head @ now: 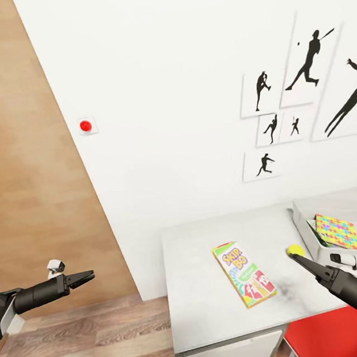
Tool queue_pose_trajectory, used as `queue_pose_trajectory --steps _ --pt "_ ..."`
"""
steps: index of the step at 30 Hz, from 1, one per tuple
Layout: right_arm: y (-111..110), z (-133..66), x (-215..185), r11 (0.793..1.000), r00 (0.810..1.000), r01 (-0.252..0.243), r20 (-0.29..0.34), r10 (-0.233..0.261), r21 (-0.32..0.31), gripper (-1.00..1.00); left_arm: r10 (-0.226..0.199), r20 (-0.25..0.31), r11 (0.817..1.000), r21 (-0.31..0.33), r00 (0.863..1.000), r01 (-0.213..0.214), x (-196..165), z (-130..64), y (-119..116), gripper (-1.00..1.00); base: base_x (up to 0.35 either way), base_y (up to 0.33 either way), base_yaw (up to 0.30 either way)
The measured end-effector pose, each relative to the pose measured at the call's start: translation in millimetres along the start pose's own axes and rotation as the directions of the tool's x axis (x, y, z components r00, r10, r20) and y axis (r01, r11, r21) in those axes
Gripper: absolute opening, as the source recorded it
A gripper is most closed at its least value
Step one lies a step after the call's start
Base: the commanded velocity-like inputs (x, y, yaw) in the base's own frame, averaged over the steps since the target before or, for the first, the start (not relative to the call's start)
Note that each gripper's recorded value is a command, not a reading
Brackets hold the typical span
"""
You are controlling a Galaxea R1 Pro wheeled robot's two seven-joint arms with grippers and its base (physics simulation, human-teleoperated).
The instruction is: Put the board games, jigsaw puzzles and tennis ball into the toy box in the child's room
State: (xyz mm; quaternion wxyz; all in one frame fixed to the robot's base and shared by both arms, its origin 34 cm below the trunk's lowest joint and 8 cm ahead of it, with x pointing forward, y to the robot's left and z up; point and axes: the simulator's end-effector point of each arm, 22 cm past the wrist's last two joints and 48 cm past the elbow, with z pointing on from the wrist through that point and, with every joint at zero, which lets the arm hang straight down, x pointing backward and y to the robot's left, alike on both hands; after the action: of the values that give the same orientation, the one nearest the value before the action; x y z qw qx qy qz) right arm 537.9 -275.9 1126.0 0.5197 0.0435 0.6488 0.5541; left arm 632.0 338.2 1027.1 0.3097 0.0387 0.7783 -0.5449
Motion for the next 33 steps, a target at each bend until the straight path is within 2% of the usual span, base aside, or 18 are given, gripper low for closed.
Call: queue_pose_trajectory --steps 8,33 --pt "0.6 -0.2 -0.5 1.000 1.000 0.001 0.001 -0.001 -0.001 1.00 0.001 0.000 1.000 0.000 1.000 -0.001 -0.2 -0.1 -0.5 1.00 0.192 0.002 0.001" --pt "2.3 -0.4 -1.7 1.000 1.000 0.005 0.003 -0.005 -0.004 1.00 0.005 0.001 1.000 0.003 1.000 -0.005 -1.0 0.3 -2.7 1.00 0.097 0.041 0.000"
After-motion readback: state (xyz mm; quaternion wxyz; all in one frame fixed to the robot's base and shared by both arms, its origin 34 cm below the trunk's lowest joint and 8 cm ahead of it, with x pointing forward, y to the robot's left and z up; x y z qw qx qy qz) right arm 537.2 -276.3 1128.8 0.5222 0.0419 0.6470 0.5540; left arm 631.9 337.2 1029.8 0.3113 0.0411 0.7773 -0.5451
